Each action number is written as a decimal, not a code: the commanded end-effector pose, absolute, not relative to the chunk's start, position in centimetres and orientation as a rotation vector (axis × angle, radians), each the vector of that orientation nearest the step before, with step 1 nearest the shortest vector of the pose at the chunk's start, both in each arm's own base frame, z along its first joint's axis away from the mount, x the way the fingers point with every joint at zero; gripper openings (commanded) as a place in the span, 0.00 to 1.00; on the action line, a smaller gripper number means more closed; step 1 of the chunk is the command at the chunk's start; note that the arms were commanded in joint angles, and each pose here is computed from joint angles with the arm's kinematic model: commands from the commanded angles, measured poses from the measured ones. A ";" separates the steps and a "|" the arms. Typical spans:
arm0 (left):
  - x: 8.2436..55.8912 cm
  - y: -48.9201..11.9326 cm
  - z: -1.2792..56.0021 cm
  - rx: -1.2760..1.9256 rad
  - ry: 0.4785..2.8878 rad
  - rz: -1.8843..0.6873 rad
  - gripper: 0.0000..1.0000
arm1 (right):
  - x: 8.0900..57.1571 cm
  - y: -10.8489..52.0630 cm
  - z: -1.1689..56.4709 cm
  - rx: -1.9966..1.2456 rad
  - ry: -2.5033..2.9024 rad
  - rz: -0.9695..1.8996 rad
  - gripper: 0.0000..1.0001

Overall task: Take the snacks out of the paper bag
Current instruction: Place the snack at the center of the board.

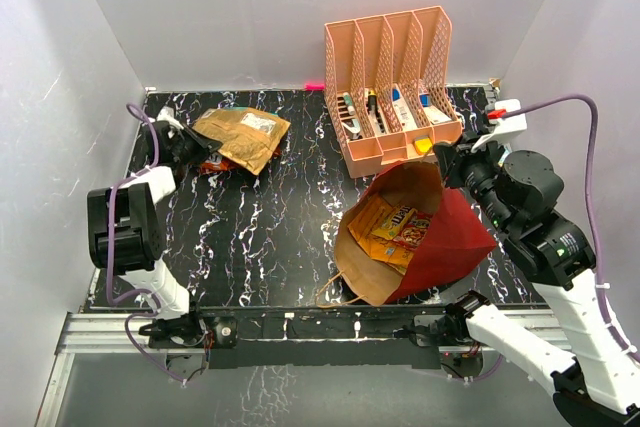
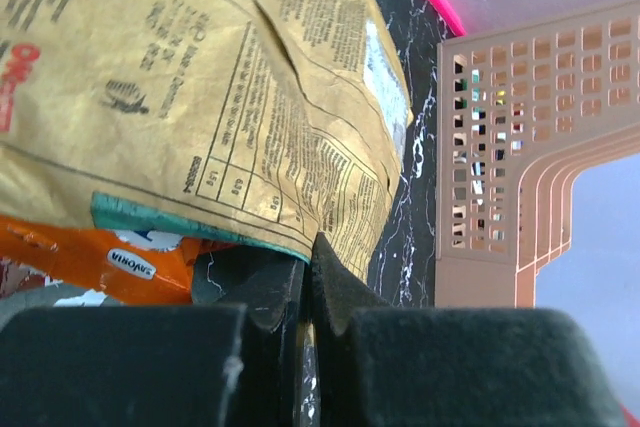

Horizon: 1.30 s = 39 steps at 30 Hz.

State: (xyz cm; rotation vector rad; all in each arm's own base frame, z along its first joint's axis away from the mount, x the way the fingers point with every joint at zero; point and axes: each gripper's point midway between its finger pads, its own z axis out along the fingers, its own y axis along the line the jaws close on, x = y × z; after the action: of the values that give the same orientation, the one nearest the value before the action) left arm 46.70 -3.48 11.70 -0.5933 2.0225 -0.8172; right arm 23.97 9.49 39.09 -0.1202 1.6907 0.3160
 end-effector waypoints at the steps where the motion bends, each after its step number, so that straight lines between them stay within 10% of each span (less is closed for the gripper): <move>1: 47.1 -2.8 11.9 -0.765 1.944 -0.820 0.00 | 23.7 9.2 42.6 -0.075 1.564 0.358 0.07; 25: 46.9 -3.9 7.3 -1.184 1.806 -0.869 0.02 | 23.8 9.5 42.3 -0.073 1.575 0.369 0.07; 39: 41.1 -4.8 8.6 -1.171 1.936 -0.836 0.80 | 23.6 9.6 42.5 -0.080 1.560 0.381 0.07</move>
State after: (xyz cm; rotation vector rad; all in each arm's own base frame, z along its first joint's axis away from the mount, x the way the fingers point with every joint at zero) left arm 43.86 -4.15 6.53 -1.2208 1.8856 -0.8382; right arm 23.70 9.43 39.12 -0.1078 1.6890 0.3286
